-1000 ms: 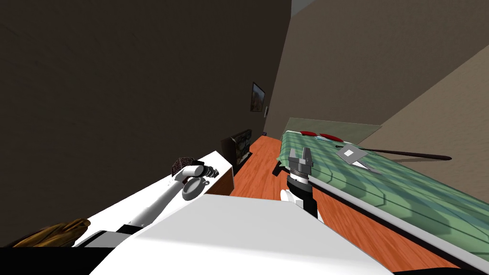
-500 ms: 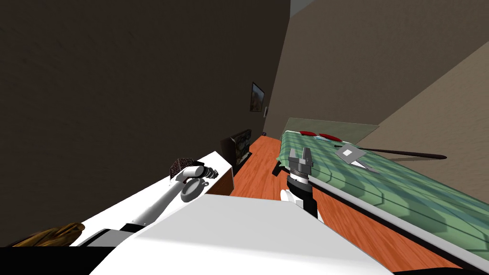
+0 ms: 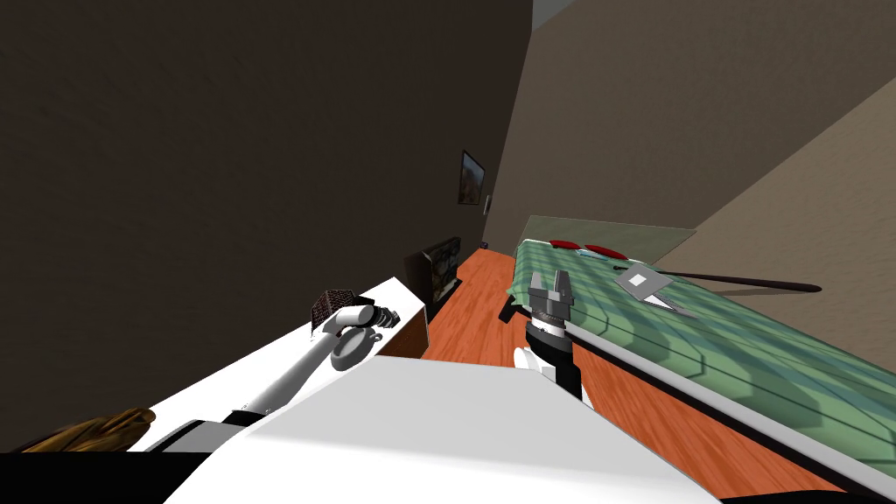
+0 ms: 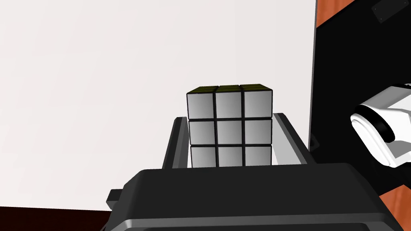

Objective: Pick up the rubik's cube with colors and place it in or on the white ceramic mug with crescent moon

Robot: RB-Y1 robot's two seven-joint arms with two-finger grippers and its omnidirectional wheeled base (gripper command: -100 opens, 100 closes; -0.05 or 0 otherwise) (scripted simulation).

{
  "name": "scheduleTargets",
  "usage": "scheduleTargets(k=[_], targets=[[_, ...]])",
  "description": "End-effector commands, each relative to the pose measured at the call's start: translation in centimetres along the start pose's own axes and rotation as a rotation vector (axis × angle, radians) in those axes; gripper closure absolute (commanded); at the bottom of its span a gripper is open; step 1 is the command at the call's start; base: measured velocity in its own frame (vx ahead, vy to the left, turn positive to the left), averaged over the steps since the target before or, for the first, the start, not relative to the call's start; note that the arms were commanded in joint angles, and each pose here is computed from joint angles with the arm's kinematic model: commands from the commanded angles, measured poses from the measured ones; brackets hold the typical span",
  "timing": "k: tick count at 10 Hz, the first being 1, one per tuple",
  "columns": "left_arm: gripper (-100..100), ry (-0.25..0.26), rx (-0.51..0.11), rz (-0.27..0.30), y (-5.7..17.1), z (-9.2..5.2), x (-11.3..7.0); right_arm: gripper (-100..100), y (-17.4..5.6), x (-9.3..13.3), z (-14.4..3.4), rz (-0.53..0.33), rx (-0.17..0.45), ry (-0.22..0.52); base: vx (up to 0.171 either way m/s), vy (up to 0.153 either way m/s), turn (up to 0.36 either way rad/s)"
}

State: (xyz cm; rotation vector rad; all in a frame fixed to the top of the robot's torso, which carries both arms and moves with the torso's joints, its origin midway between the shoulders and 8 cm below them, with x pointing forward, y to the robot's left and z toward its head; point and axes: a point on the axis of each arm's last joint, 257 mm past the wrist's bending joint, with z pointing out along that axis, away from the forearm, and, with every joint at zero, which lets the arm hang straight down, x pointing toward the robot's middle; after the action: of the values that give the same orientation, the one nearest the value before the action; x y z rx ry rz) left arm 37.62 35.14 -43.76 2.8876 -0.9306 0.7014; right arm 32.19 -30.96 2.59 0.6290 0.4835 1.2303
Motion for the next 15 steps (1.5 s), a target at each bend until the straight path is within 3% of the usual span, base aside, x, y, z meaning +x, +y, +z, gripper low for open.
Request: scheduleTargets(k=[1,2,3,4,5,6,7,9,10,12,14,15], targets=[[100,0.000,0.000,0.000,0.0,0.0,0.0,0,0.0,0.0,0.0,0.000,0.000,0.000,0.000,0.000,0.000],[100,0.000,0.000,0.000,0.0,0.0,0.0,0,0.0,0.0,0.0,0.000,0.000,0.000,0.000,0.000,0.000],[0,0.000,0.001,0.001,0.0,0.0,0.0,0,0.0,0.0,0.0,0.000,0.000,0.000,0.000,0.000,0.000],[100,0.000,-0.001,0.004,-0.3,-0.9,0.5,0,0.0,0.0,0.0,0.000,0.000,0.000,-0.008,0.001,0.006],[100,0.001,0.001,0.004,-0.1,-0.4,0.3,0,0.0,0.0,0.0,0.000,0.000,0.000,0.000,0.000,0.000],[0,0.001,0.000,0.003,-0.1,-0.5,0.4,0,0.0,0.0,0.0,0.000,0.000,0.000,0.000,0.000,0.000],[100,0.050,0.030,0.013,-1.4,-1.7,2.7,0,0.0,0.0,0.0,0.000,0.000,0.000,-0.041,-0.039,-0.010],[100,0.086,0.053,0.015,-2.5,-2.8,4.2,0,0.0,0.0,0.0,0.000,0.000,0.000,-0.083,-0.032,-0.012],[100,0.119,0.077,0.014,-3.5,-4.1,5.4,0,0.0,0.0,0.0,0.000,0.000,0.000,-0.129,-0.007,-0.007],[100,0.134,0.088,0.013,-3.9,-4.7,5.9,0,0.0,0.0,0.0,0.000,0.000,0.000,-0.068,0.003,-0.001],[100,0.163,0.109,0.009,-4.8,-6.1,6.8,0,0.0,0.0,0.0,0.000,0.000,0.000,-0.068,0.006,-0.001],[100,0.187,0.129,0.005,-5.6,-7.5,7.5,0,0.0,0.0,0.0,0.000,0.000,0.000,-0.103,0.005,-0.002]])
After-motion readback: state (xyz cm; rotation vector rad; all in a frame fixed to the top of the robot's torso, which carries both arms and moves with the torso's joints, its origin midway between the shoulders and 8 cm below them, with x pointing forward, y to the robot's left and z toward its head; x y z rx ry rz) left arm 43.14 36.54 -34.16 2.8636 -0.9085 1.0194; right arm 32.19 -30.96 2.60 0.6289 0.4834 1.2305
